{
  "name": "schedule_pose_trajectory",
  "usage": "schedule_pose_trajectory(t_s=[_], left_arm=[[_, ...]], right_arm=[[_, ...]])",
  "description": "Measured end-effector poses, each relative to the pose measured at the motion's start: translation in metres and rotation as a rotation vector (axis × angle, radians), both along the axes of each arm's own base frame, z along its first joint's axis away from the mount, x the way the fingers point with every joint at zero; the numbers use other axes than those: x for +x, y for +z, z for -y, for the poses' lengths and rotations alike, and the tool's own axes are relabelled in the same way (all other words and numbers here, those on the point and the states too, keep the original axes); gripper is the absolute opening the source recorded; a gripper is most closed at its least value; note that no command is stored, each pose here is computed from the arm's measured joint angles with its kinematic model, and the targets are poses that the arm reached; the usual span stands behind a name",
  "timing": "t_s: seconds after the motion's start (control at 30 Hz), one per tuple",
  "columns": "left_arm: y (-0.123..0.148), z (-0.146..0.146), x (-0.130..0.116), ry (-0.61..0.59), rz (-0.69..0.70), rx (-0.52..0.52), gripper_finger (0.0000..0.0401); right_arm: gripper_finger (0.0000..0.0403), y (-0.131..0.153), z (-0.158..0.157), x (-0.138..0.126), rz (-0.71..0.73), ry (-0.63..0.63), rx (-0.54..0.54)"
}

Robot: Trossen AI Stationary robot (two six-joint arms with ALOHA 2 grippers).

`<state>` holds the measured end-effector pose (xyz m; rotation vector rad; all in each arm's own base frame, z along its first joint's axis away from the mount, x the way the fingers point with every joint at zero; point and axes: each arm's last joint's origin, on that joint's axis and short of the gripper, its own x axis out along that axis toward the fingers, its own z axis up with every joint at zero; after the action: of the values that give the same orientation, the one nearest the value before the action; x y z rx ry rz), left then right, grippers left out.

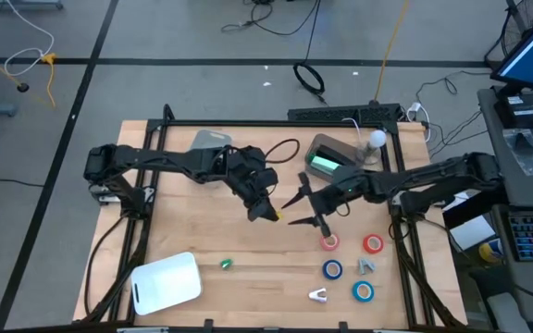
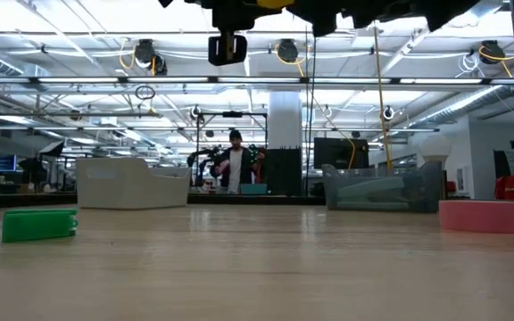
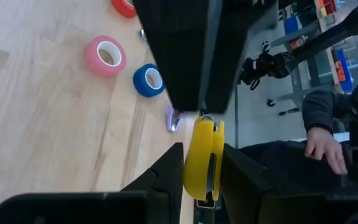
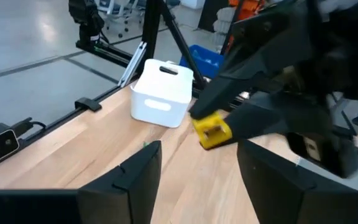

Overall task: Pick and place Stapler, Stapler remover, tape
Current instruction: Put the small yellow stapler into the black bin

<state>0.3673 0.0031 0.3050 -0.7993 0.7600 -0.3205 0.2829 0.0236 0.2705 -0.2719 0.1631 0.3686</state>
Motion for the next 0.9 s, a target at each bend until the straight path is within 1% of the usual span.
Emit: schedule_pose_trajectory(t_s=[0.2,0.37,0.63,0.9], left_arm=[[0.0,0.0,0.0,0.001,-0.006,-0.003,0.0092],[0.0,0.001,0.0,0.003,-0.005,-0.001,0.0092],[0.0,0.0,0.0,0.004,-0.003,-0.001,0.0092],[0.0,0.0,0.0,0.004,-0.001,-0.001,0.0092]], right_arm=[[0.0211,0.005,-0.003,0.013,0.015,0.007,-0.006],[0.0203,0.009,-0.003,0.018,0.03,0.011,-0.025],[0.0172,0.005,-0.002,0.017,-0.005,-0.006,-0.047],[0.014,0.005,-0.002,0.017,0.004,-0.004,-0.071]])
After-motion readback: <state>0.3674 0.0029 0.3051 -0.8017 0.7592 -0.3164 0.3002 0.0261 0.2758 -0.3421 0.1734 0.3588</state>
